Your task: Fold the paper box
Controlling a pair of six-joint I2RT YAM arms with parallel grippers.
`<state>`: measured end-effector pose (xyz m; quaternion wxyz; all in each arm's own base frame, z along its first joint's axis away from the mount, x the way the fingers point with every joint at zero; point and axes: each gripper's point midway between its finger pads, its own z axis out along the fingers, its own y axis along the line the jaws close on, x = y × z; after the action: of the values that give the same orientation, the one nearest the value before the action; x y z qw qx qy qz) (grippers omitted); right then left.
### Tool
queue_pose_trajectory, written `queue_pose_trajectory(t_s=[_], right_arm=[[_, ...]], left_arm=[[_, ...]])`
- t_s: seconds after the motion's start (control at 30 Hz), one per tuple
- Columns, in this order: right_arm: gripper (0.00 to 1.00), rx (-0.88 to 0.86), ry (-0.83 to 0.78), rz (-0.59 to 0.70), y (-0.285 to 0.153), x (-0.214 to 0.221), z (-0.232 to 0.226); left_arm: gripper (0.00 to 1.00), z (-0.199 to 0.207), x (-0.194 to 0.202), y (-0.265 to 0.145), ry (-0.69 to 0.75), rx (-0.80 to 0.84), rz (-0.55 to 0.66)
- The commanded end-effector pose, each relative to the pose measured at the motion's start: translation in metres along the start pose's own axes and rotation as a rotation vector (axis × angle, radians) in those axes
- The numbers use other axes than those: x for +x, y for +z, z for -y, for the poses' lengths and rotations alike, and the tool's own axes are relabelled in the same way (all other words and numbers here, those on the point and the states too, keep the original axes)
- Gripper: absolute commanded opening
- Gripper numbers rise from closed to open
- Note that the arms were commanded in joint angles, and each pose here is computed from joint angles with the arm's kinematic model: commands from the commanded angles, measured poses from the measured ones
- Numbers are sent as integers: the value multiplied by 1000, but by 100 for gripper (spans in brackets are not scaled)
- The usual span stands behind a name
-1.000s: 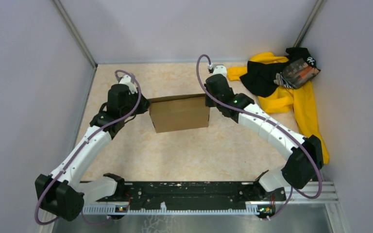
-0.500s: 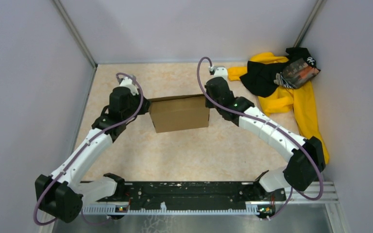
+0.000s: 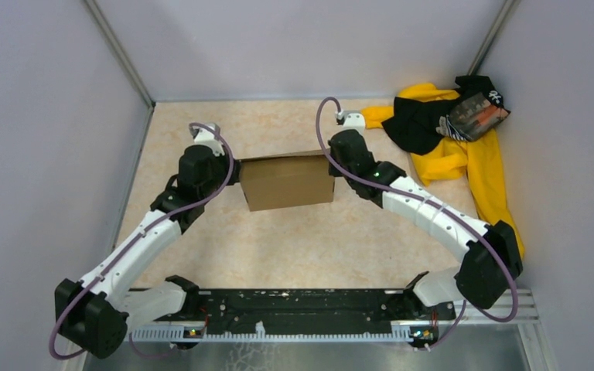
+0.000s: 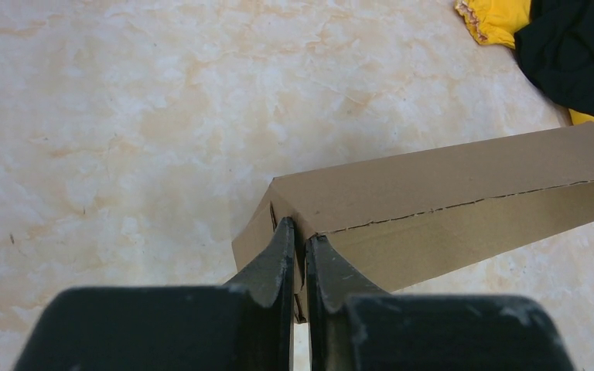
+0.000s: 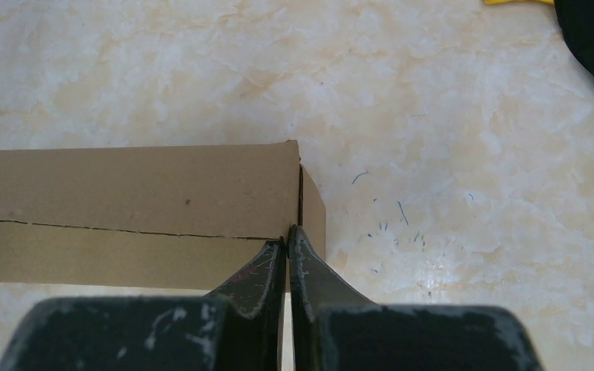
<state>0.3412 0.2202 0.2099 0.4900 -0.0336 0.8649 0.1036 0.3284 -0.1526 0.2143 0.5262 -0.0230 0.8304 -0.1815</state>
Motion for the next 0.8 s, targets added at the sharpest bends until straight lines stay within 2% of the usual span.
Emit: queue_pose_trajectory(t_s=[0.0,0.77], right_arm=[[0,-93,-23,-181,-4,59,-20],[0,-59,-12,-174,-4,66,-11]], left_arm=[[0,18,88,-8,8,98,-294],[0,12,138,0,40,17,-315]])
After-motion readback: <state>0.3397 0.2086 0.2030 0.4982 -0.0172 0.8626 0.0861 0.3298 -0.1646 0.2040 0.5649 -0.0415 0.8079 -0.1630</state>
